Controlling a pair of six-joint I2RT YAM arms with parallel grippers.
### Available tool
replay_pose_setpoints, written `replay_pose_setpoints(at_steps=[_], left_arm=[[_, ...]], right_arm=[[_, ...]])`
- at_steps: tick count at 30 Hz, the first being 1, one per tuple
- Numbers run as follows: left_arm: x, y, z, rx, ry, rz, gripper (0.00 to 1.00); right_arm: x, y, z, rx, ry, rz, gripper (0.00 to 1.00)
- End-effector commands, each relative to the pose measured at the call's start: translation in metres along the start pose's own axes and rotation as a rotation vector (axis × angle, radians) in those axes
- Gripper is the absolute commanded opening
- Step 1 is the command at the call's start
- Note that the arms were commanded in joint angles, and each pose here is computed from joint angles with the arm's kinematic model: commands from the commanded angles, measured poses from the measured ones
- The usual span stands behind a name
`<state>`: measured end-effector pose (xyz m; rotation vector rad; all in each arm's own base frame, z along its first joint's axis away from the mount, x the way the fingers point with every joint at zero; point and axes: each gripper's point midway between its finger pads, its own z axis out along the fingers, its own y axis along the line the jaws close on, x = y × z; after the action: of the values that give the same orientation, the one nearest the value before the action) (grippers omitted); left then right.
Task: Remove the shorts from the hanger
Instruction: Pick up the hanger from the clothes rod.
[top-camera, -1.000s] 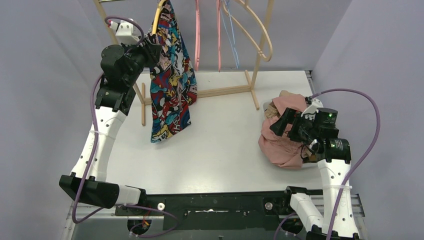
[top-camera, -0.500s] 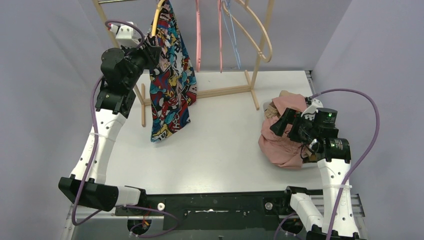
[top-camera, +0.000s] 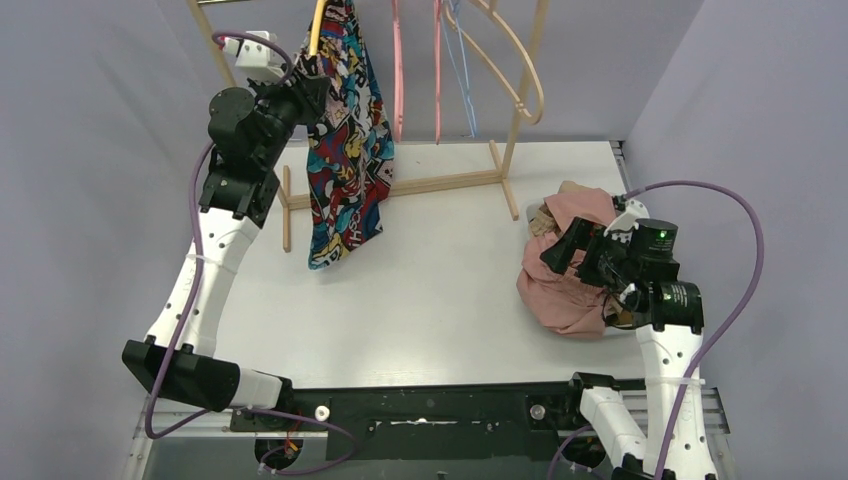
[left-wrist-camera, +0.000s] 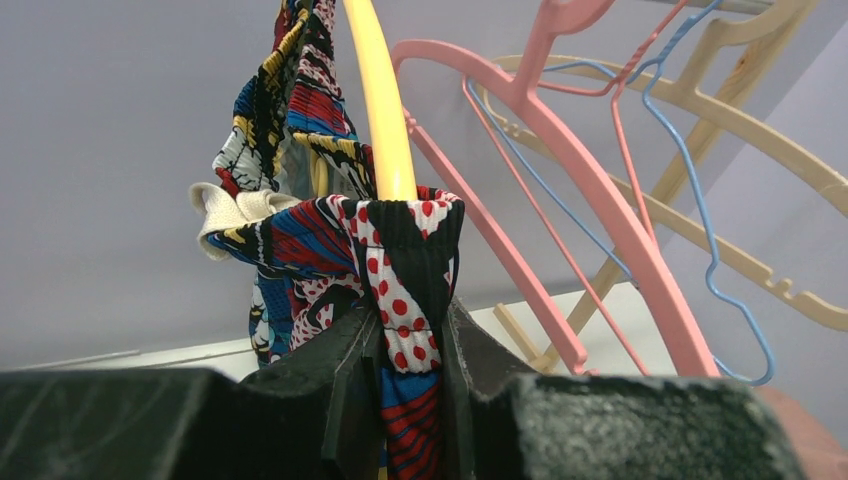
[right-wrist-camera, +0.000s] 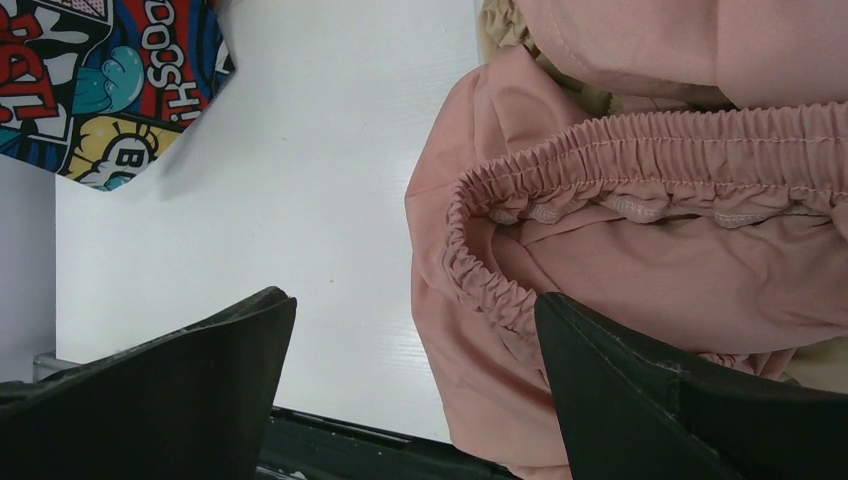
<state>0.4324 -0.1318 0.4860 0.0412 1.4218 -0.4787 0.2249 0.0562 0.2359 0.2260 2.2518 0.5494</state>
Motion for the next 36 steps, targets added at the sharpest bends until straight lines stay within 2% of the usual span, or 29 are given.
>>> replay_pose_setpoints(at_steps=[1,9,14,20,25,31,36], left_arm=[[-0.104,-0.033,-0.023,0.088,-0.352,0.044,0.00],[-0.095,-0.038,-0.038,0.106,-0.365,-0.014,0.00],[-0.063,-0.031,-0.049,0.090,-0.307,-0.016,0.00],[-0.036,-0.022,-0.072,0.075,-0.293,-0.074,0.00],[-0.006,-0.024,-0.093,0.098,-0.217,-0.103,0.00],[0.064,-0.018,-0.134,0.097,-0.049,-0.158,0.00],[0.113,-0.023,-0.174,0.127,0.063,-0.284,0.00]], right_arm=[[-0.004,0.006,-0.006,-0.020,-0.041,-0.009,0.95],[-0.002,0.007,-0.001,-0.036,-0.029,0.007,0.95],[-0.001,0.006,0.001,-0.032,-0.024,0.011,0.95],[-0.002,0.008,0.002,-0.044,-0.026,0.016,0.95],[-0.007,0.016,-0.001,-0.080,-0.044,0.014,0.95],[-0.021,0.036,-0.016,-0.165,-0.138,-0.021,0.95],[-0.032,0.058,-0.028,-0.269,-0.215,-0.042,0.95]])
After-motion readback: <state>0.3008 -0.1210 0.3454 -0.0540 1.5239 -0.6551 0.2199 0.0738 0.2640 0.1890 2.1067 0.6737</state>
